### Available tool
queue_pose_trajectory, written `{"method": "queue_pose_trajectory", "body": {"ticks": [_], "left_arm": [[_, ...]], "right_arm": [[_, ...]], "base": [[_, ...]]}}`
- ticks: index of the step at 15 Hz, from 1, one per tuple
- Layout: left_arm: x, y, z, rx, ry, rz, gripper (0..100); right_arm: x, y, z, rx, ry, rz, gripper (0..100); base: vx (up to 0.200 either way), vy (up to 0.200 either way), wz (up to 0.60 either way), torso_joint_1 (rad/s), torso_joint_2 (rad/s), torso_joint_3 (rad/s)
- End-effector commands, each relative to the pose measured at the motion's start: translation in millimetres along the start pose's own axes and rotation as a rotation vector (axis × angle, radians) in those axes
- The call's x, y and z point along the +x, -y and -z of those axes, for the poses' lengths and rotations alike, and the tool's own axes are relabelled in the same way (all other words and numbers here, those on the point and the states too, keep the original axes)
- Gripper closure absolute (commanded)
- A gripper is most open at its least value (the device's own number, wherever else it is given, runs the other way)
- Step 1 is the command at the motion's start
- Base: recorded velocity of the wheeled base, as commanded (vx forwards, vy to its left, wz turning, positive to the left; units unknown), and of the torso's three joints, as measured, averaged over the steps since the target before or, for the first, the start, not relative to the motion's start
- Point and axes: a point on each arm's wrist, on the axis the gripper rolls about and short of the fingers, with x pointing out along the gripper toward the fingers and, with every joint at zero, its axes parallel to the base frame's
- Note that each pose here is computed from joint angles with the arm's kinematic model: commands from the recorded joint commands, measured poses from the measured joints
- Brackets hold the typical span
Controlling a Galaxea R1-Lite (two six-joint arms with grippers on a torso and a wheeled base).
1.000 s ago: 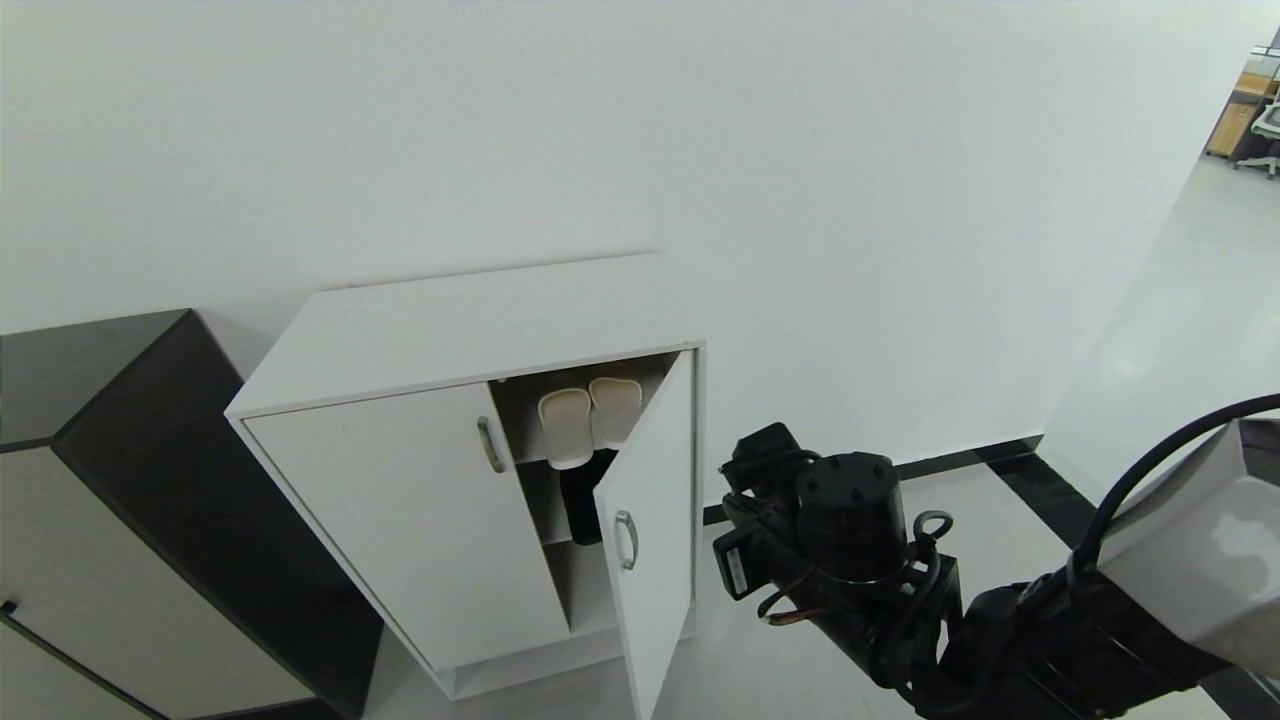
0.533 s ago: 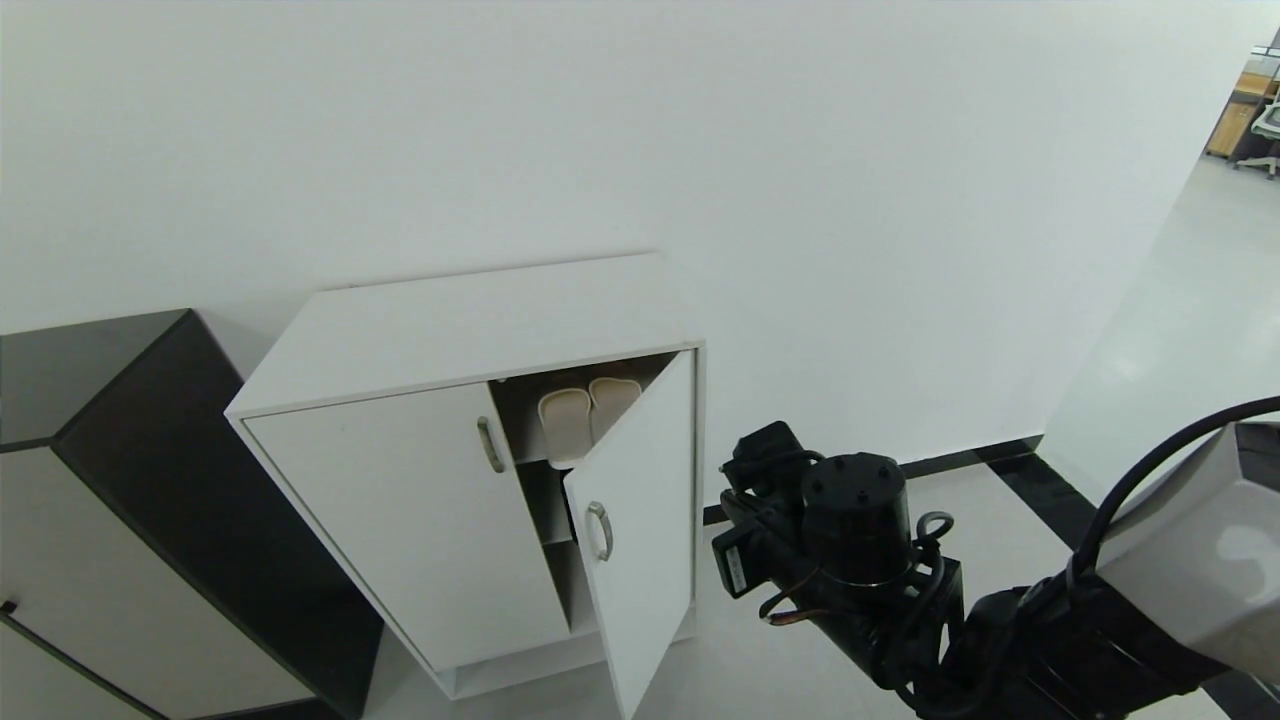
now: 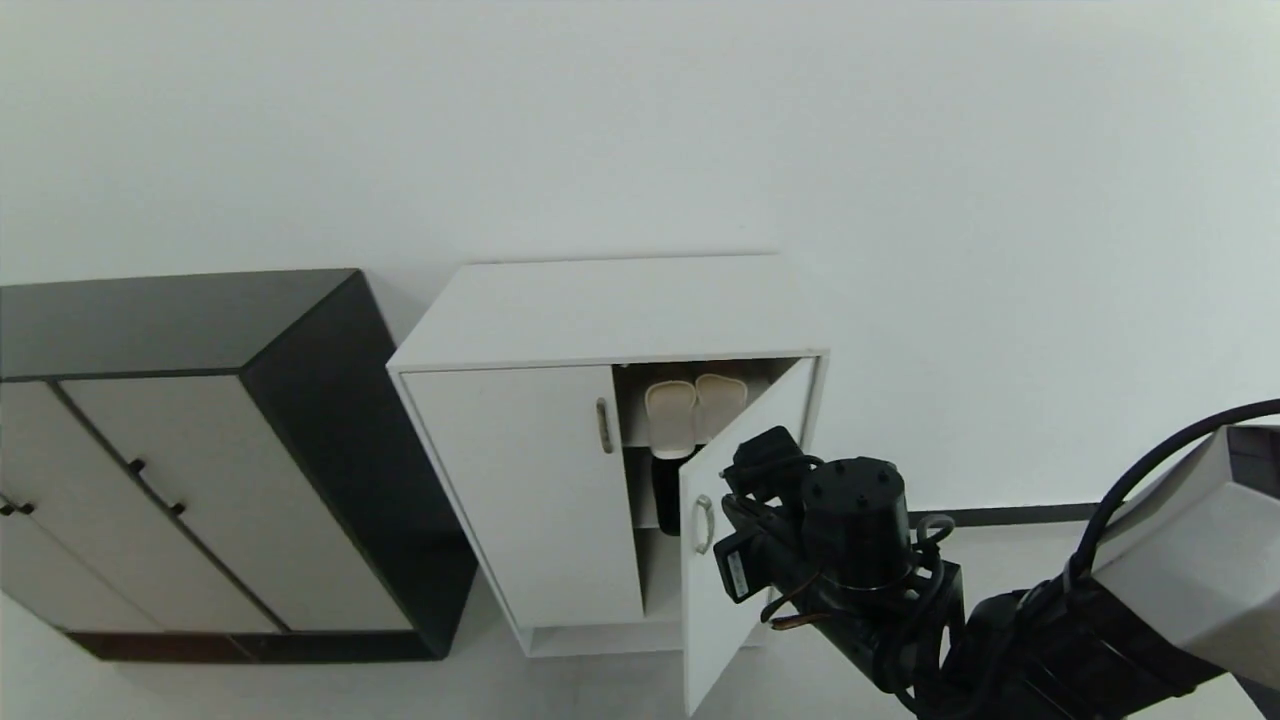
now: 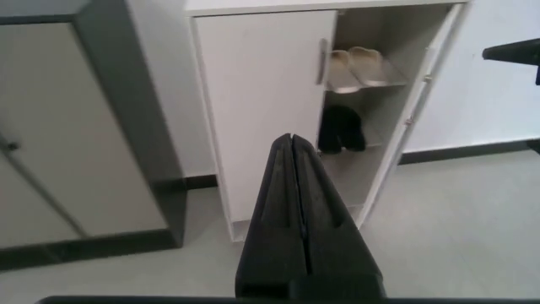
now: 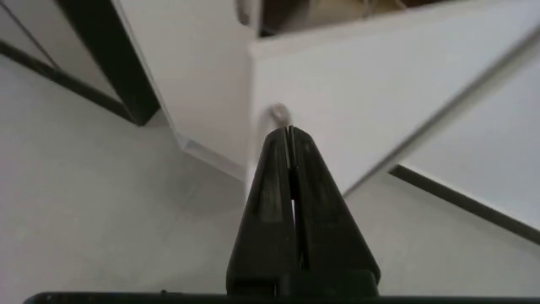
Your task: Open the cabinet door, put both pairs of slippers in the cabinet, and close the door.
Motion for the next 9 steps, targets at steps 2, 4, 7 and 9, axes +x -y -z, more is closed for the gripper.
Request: {"method": "queue_pose_trajectory", "body": {"ticks": [2,4,7,9], "left_arm": [[0.0,0.0,0.0,-0.001,0.0,0.0,100],[0.0,0.0,0.0,0.0,0.0,0.0,100],[0.0,0.0,0.0,0.002,0.0,0.0,100],[0.0,0.0,0.0,0.002,0.0,0.002,100]], "right_arm": [[0.0,2.0,2.8,-0.004,-0.008,0.004,100],[-4.6,16.2,9.8,-0.071,-0.038,0.031,100],[-15.2,35.1,2.9,-0.09,-0.021,-0.028,100],[-24.6,46.0,-1.9,-0.084,-0.018,-0.047,100]], "base": [[0.0,0.0,0.0,0.0,0.0,0.0],[0.0,0.0,0.0,0.0,0.0,0.0],[0.0,0.0,0.0,0.0,0.0,0.0],[0.2,0.0,0.0,-0.002,0.0,0.002]]}}
